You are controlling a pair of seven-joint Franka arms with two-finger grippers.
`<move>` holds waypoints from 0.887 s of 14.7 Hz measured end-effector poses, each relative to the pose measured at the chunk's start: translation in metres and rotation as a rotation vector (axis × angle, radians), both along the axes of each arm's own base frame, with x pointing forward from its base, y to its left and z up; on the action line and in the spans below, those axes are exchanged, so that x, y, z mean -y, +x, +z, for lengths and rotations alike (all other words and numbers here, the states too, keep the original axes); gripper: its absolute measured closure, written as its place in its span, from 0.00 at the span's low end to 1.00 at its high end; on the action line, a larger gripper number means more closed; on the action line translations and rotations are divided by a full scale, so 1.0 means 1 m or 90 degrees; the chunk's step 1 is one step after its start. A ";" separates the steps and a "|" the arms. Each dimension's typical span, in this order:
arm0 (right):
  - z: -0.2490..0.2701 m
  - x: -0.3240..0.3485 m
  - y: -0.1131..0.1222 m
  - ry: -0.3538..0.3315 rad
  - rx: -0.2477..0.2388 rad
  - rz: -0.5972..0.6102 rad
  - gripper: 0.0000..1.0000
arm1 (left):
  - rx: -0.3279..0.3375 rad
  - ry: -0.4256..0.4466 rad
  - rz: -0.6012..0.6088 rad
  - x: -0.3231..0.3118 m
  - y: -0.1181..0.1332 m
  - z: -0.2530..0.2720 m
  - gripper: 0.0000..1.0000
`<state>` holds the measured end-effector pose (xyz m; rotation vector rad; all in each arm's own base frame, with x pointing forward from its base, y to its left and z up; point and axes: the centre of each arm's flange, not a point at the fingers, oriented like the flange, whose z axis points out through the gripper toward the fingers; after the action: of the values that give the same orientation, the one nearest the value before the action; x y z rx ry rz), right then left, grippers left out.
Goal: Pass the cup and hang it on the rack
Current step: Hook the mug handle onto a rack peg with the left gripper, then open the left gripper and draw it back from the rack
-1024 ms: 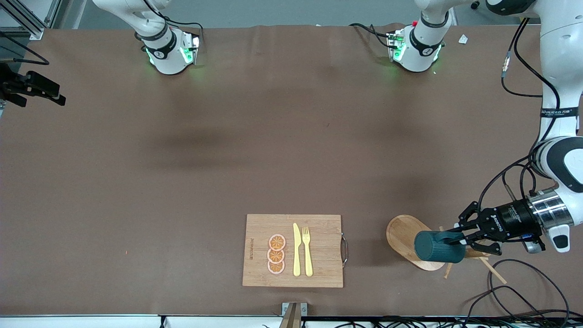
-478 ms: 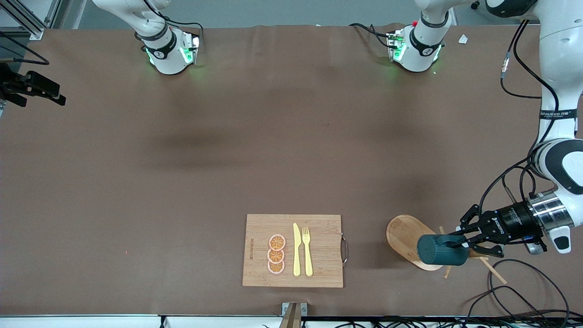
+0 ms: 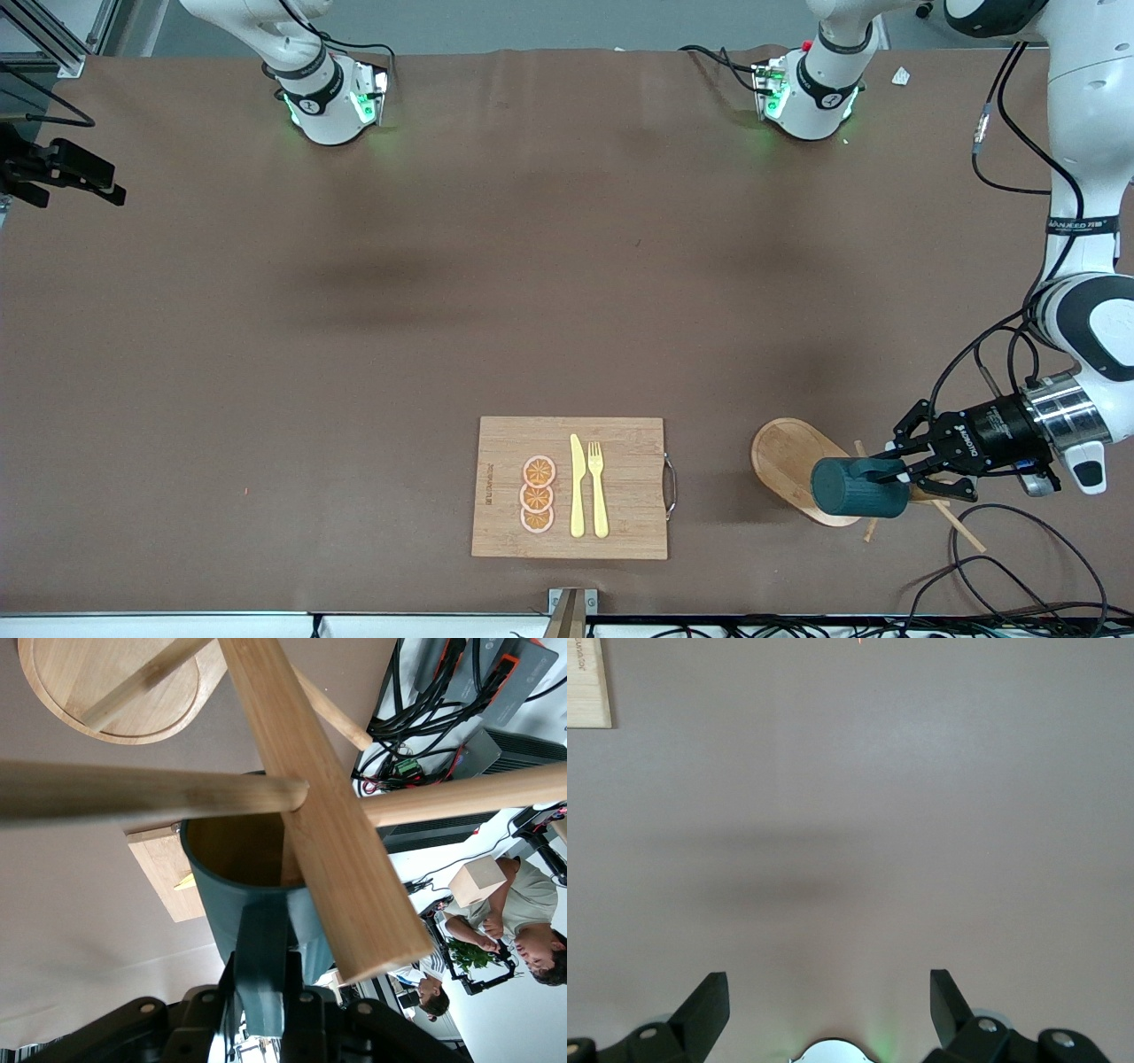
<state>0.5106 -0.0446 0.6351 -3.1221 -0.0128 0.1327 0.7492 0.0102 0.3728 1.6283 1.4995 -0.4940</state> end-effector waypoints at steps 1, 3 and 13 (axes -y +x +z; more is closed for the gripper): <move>0.000 -0.002 0.000 -0.001 0.000 0.002 0.00 | -0.001 0.000 0.003 -0.003 0.000 -0.001 0.79; 0.000 -0.004 0.000 -0.002 0.001 0.005 0.00 | -0.002 0.000 0.007 -0.009 0.000 -0.002 0.79; 0.002 -0.004 0.003 -0.003 0.015 0.006 0.00 | -0.002 0.000 0.008 -0.010 0.000 -0.003 0.52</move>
<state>0.5133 -0.0403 0.6374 -3.1283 -0.0269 0.0963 0.7493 0.0201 0.3698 1.6171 1.5118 -0.4899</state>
